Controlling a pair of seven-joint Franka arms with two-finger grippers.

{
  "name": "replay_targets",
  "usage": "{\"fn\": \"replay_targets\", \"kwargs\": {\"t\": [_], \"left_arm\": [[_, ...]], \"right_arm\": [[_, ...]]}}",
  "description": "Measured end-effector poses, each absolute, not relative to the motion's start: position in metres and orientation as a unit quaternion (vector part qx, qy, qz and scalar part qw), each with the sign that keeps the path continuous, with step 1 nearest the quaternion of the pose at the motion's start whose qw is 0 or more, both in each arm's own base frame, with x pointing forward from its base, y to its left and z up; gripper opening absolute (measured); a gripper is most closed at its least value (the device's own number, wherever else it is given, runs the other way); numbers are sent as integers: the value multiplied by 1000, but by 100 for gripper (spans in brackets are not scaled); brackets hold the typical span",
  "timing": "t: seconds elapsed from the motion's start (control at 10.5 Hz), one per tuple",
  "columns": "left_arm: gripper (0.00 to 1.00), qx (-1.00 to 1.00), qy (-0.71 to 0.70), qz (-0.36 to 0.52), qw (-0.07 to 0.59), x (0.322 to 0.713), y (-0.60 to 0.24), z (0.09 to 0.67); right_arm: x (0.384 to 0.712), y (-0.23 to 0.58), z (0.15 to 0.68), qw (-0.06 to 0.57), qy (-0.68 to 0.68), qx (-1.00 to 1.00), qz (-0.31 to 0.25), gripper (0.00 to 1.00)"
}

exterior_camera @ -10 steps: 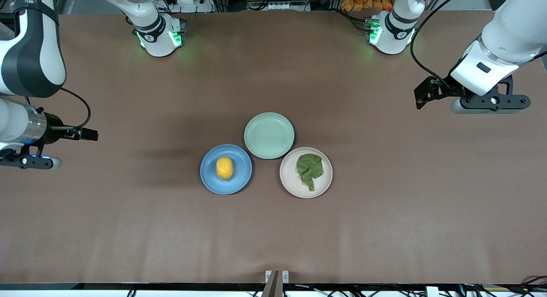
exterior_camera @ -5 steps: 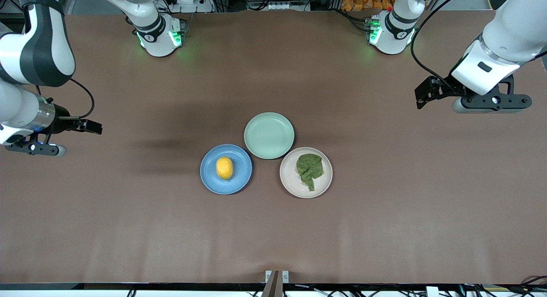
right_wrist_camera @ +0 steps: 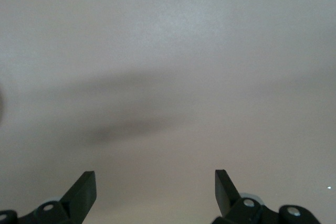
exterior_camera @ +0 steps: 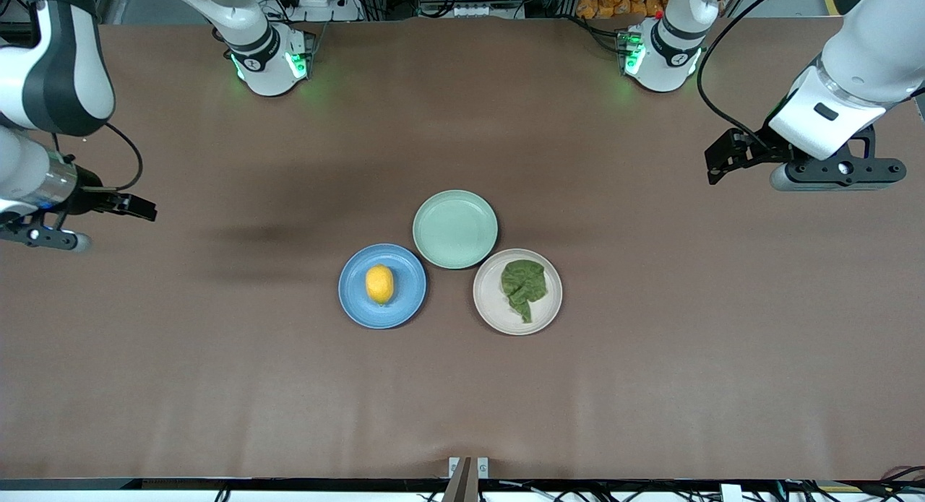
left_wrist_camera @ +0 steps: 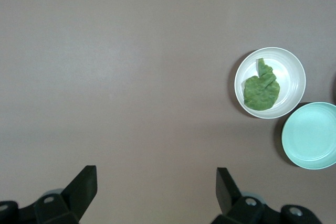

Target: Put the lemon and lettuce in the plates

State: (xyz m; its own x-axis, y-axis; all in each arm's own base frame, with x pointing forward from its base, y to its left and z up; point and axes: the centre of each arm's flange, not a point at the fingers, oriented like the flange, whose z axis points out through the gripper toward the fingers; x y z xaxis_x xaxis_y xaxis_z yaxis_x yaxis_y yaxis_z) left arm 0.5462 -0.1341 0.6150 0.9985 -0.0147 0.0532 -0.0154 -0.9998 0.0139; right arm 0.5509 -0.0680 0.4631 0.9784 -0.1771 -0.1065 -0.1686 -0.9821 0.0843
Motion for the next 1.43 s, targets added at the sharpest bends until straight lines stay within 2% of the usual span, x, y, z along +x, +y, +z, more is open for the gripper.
{"fn": "replay_targets", "kwargs": {"t": [0.19, 0.67, 1.43], "left_arm": [[100, 999, -6, 31, 8, 547, -133, 619], [100, 999, -6, 32, 8, 547, -132, 620], [100, 999, -6, 32, 8, 547, -133, 621]], "right_arm": [[547, -65, 482, 37, -85, 995, -44, 100], [556, -60, 539, 40, -85, 994, -53, 100], [581, -65, 568, 42, -73, 996, -29, 100]]}}
